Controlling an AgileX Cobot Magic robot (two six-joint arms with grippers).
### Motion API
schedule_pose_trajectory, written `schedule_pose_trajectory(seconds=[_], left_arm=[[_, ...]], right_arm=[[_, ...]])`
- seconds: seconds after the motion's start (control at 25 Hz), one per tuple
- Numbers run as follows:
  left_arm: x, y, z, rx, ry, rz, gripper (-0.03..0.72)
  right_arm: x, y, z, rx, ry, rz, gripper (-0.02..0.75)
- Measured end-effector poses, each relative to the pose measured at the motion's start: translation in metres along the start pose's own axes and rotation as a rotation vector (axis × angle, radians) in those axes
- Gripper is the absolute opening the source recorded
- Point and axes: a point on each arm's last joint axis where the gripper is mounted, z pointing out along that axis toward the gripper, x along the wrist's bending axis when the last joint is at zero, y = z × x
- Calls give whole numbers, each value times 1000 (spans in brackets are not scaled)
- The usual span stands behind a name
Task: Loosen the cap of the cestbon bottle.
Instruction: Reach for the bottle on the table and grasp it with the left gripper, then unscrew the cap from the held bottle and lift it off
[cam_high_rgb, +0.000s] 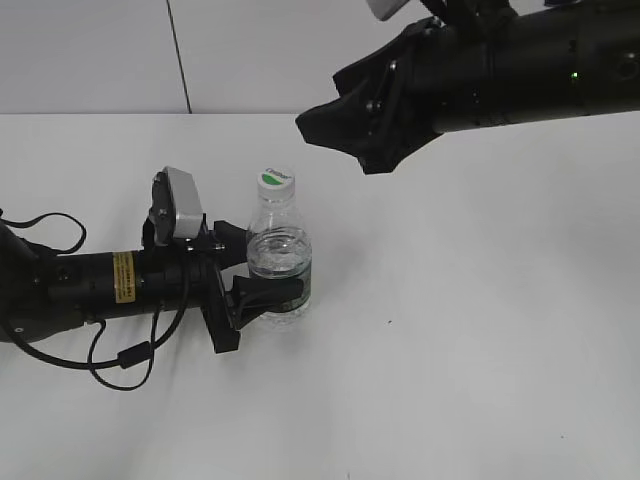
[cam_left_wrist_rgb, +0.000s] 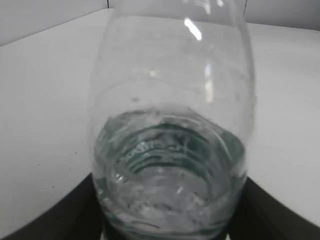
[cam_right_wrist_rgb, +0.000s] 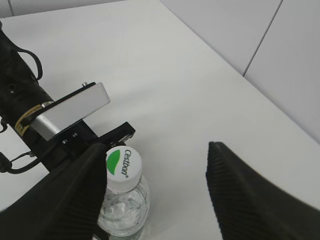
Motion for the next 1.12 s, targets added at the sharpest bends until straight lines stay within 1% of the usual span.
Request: schedule_pose_trajectory(seconds=[0.12,0.2,0.32,0.44,0.52,0.76,0.92,1.0,1.12], left_arm=[[0,0,0,0,-2,1,414],[0,0,0,0,-3,2,414],[0,0,0,1,-2,2,414],[0,0,0,2,-2,3,414],[0,0,0,2,-2,3,414],[0,0,0,2,-2,3,414],[0,0,0,2,-2,3,414],[0,0,0,2,-2,3,414],[0,0,0,2,-2,3,414]], right_arm=[[-1,3,8,46,32,46,482],[0,12,12,34,56,99,482],[3,22,13,10,74,134,482],[1,22,14,11,63,151,482],[-3,20,16,20,18,146,482],[-37,13,11,69,-357,62,482],[-50,12,4,103,-519,10,482],[-58,10,0,140,-608,-63,482],[-69,8,-10,228,-759,-197,482]])
